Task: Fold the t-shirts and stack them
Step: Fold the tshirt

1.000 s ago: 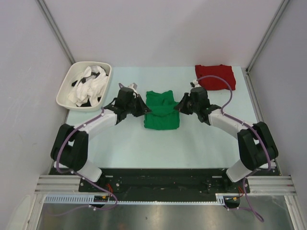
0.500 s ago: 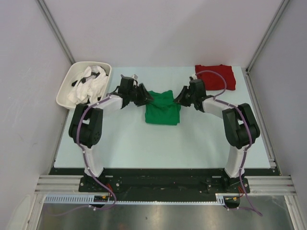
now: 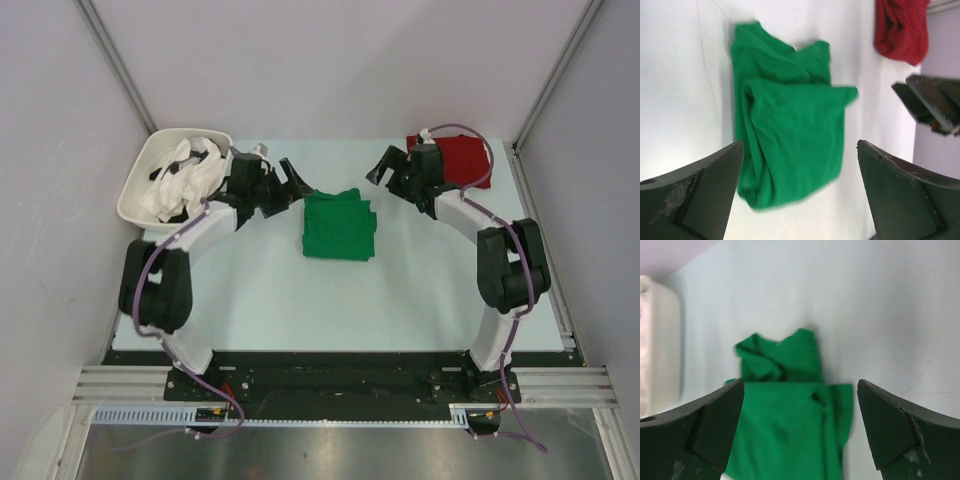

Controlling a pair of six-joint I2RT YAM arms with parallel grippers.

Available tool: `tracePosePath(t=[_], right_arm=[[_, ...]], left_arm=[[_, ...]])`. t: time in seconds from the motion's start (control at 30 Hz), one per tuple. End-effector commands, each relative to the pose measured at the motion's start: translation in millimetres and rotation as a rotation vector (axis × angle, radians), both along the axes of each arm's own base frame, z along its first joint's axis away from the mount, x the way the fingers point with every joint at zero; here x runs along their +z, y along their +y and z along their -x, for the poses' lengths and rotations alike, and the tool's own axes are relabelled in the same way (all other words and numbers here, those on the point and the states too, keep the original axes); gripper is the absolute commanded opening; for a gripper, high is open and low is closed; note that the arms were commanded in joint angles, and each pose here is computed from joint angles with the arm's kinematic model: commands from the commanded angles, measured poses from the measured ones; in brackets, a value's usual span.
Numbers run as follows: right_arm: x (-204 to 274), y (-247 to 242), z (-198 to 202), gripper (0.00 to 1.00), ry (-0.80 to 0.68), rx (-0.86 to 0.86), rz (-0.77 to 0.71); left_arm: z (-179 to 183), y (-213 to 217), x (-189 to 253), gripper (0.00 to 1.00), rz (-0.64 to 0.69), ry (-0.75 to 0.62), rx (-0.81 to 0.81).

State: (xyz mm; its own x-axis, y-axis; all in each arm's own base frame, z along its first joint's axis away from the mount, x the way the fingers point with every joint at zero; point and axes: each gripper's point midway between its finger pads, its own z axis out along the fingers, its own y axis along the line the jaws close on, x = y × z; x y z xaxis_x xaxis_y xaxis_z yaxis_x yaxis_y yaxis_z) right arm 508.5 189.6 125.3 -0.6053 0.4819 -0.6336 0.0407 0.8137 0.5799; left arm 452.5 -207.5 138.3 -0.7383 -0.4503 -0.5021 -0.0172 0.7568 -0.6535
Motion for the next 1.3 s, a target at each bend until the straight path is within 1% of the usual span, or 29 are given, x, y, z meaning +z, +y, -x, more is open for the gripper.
tracePosePath(t=[0.0, 0.03, 0.07, 0.1, 0.13, 0.17, 0.2, 0.23, 0.27, 0.3, 0.33, 0.37, 0.4, 0.43, 0.47, 0.5, 0.57, 0.6, 0.67, 0.7, 0.77, 0.83, 0.87, 1.0, 1.07, 1.17, 1.23, 1.27], right_arm=[[76, 40, 33, 1.00, -0.130, 0.182, -0.049], [79, 48, 40, 1.00, -0.126, 0.222, -0.070], [83, 63, 52, 1.00, -0.119, 0.295, -0.108], [86, 70, 56, 1.00, -0.111, 0.318, -0.145], [90, 77, 59, 1.00, -0.112, 0.348, -0.174], [89, 88, 67, 1.00, -0.097, 0.420, -0.223], [97, 96, 68, 1.00, -0.104, 0.441, -0.281], [99, 101, 70, 1.00, -0.103, 0.468, -0.313], [108, 109, 75, 1.00, -0.122, 0.535, -0.365], [102, 114, 74, 1.00, -0.101, 0.552, -0.389], [101, 117, 77, 1.00, -0.074, 0.566, -0.426], [104, 120, 74, 1.00, -0.093, 0.582, -0.442], [93, 123, 73, 1.00, -0.070, 0.586, -0.453], [91, 125, 74, 1.00, -0.051, 0.599, -0.476], [91, 128, 74, 0.99, -0.067, 0.615, -0.485], [79, 129, 70, 1.00, -0.041, 0.609, -0.494], [73, 133, 69, 1.00, -0.038, 0.628, -0.528], [60, 135, 66, 1.00, -0.015, 0.625, -0.534], [48, 135, 61, 1.00, -0.012, 0.623, -0.550], [28, 134, 57, 1.00, 0.019, 0.612, -0.551], [17, 134, 53, 0.99, 0.024, 0.611, -0.563], [-6, 129, 47, 0.98, 0.044, 0.595, -0.568], [-16, 128, 45, 0.98, 0.060, 0.588, -0.572], [-44, 121, 40, 0.98, 0.084, 0.562, -0.555], [-58, 116, 37, 0.98, 0.099, 0.546, -0.545], [-65, 110, 33, 0.98, 0.103, 0.532, -0.551], [-60, 110, 33, 0.98, 0.098, 0.541, -0.562], [-49, 109, 33, 0.99, 0.084, 0.545, -0.569]], left_arm=[[53, -12, 59, 1.00, 0.053, -0.143, -0.072], [66, -14, 49, 1.00, 0.071, -0.144, -0.093], [73, -22, 54, 1.00, 0.103, -0.174, -0.119], [90, -30, 51, 1.00, 0.147, -0.173, -0.193], [91, -38, 59, 1.00, 0.179, -0.224, -0.231], [94, -43, 56, 1.00, 0.190, -0.222, -0.257], [102, -49, 48, 1.00, 0.211, -0.203, -0.306], [101, -54, 51, 1.00, 0.228, -0.240, -0.326], [104, -59, 50, 1.00, 0.240, -0.249, -0.348], [109, -63, 45, 1.00, 0.257, -0.246, -0.376], [107, -68, 44, 1.00, 0.274, -0.268, -0.388], [106, -69, 43, 1.00, 0.287, -0.271, -0.389], [106, -72, 43, 1.00, 0.300, -0.293, -0.402], [105, -74, 36, 1.00, 0.303, -0.283, -0.405], [103, -76, 32, 1.00, 0.306, -0.281, -0.409], [101, -77, 33, 1.00, 0.311, -0.300, -0.413], [97, -79, 18, 1.00, 0.308, -0.278, -0.419], [94, -81, 18, 1.00, 0.311, -0.290, -0.422], [91, -82, -1, 1.00, 0.306, -0.263, -0.421], [89, -84, -6, 1.00, 0.307, -0.261, -0.421], [88, -84, -27, 1.00, 0.302, -0.234, -0.419], [89, -84, -41, 1.00, 0.307, -0.210, -0.410], [92, -83, -56, 1.00, 0.302, -0.182, -0.401], [98, -81, -83, 1.00, 0.304, -0.127, -0.386], [97, -81, -87, 1.00, 0.294, -0.118, -0.384], [95, -82, -87, 1.00, 0.293, -0.121, -0.394], [96, -84, -79, 1.00, 0.304, -0.139, -0.408], [99, -85, -76, 1.00, 0.306, -0.134, -0.416]])
